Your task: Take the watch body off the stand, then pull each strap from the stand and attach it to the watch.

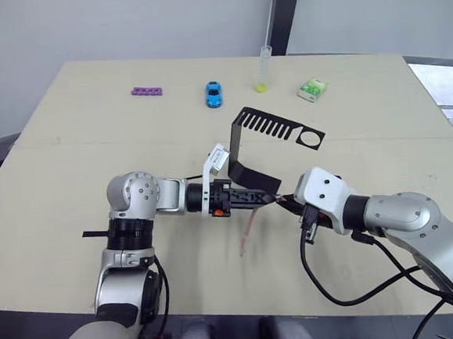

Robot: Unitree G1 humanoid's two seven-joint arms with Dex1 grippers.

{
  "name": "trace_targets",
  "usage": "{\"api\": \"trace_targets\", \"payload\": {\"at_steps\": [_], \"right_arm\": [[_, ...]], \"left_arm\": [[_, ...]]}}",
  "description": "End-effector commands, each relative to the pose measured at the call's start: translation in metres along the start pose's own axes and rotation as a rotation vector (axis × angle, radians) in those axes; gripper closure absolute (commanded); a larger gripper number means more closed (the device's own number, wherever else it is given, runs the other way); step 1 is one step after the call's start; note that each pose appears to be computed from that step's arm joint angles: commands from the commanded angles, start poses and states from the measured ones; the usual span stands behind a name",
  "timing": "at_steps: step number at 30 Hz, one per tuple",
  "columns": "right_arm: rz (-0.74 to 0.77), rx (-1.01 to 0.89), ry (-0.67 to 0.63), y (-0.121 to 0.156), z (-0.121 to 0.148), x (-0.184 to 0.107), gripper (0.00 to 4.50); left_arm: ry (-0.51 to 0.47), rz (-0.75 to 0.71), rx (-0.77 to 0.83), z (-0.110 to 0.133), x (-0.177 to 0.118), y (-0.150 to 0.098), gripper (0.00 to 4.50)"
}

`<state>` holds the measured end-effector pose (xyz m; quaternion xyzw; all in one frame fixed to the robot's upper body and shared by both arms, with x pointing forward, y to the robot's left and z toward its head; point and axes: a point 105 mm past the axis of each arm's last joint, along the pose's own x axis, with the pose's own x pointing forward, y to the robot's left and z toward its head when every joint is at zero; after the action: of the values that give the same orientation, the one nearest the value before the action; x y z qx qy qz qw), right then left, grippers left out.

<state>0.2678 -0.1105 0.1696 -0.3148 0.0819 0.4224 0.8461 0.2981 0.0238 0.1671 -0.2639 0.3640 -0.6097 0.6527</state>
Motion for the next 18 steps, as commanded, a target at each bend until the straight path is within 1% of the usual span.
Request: {"api": "trace_targets", "payload": {"at_steps": [1, 7, 9, 11, 13, 14, 16, 17, 18], "right_arm": [[-0.022, -0.039, -0.044, -0.002, 0.011, -0.004, 4.46], [-0.027, -0.052, -0.051, -0.003, 0.013, -0.005, 4.46], [0.001, -0.053, -0.064, -0.001, 0.016, -0.010, 3.87], [0.035, -0.053, -0.092, 0.002, 0.020, -0.019, 3.04], [0.062, -0.037, -0.127, 0.003, 0.024, -0.028, 2.09], [0.120, -0.010, -0.153, 0.009, 0.026, -0.038, 1.52], [0.228, 0.072, -0.208, 0.017, 0.028, -0.063, 0.53], [0.249, 0.103, -0.228, 0.018, 0.028, -0.072, 0.05], [0.245, 0.128, -0.237, 0.016, 0.028, -0.078, 0.05]], "left_arm": [[-0.017, -0.021, 0.020, 0.006, -0.001, -0.006, 2.92], [-0.016, -0.012, 0.044, 0.004, -0.002, -0.006, 2.92], [-0.006, -0.011, 0.104, 0.004, -0.003, -0.009, 2.92], [0.026, 0.000, 0.213, 0.000, -0.006, -0.012, 2.92], [0.060, 0.004, 0.310, -0.004, -0.008, -0.014, 2.92], [0.072, 0.000, 0.362, -0.004, -0.011, -0.017, 2.92], [0.095, 0.004, 0.510, -0.004, -0.018, -0.023, 2.92], [0.117, 0.005, 0.588, -0.006, -0.021, -0.024, 2.92], [0.146, 0.009, 0.684, -0.009, -0.023, -0.024, 2.92]]}}
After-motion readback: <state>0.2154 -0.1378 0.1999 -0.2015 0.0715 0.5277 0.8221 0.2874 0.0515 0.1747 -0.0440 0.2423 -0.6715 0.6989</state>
